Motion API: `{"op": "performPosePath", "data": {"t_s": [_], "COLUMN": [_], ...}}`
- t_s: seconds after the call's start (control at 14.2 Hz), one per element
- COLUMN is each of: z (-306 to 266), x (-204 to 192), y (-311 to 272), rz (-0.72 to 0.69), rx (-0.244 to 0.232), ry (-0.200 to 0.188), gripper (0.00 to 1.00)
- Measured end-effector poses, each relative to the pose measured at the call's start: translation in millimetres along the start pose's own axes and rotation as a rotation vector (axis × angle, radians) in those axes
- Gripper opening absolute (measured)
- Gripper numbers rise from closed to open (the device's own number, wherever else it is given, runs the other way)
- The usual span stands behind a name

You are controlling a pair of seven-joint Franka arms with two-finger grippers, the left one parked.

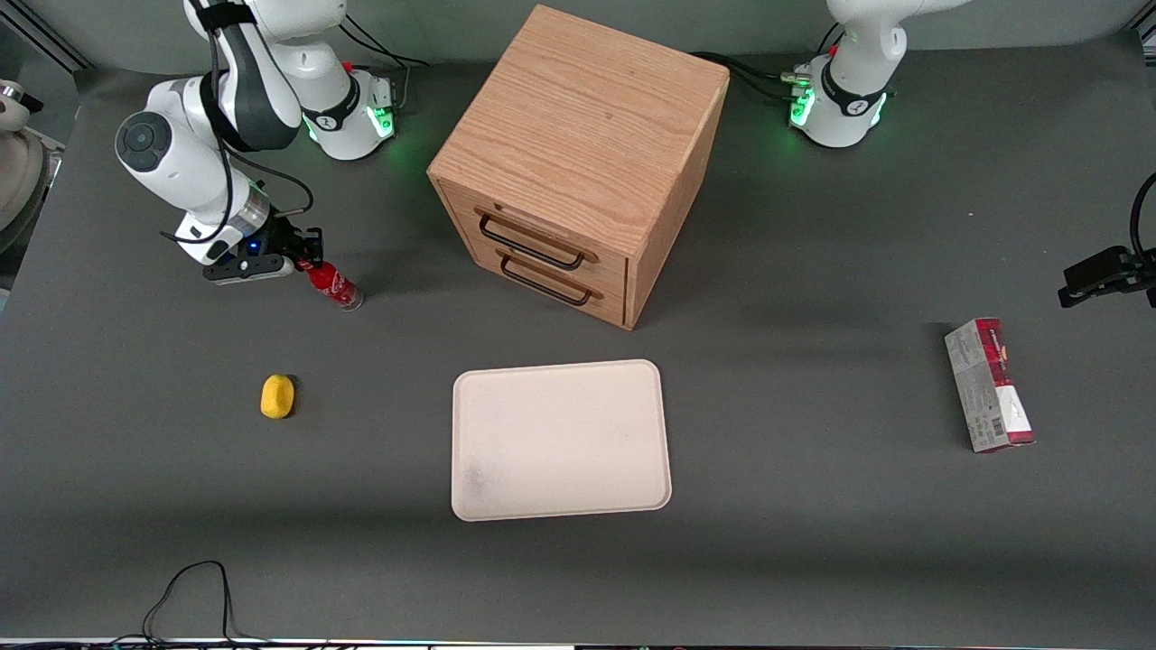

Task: Place coke bottle on tray
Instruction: 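Lower the right gripper around the bottle's cap end, then close the right gripper on the bottle neck and lift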

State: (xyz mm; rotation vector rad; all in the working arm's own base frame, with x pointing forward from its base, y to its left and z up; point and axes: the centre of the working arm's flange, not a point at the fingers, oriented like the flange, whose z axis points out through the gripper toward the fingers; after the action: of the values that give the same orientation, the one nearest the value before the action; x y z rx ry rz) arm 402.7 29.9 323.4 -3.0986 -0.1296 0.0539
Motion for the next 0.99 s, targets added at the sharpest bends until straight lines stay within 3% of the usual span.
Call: {"op": "performPosePath", "data": {"t_s": [0.28, 0.64, 0.99], "z": [-3, -57, -153], "x": [2, 27, 64], "y": [1, 3, 5], "rz": [0.002, 0.008, 0.010], "rx": [0.001, 0.006, 0.009], "ry": [-0.004, -0.047, -0.131], "gripper": [0.31, 0.31, 0.31]}}
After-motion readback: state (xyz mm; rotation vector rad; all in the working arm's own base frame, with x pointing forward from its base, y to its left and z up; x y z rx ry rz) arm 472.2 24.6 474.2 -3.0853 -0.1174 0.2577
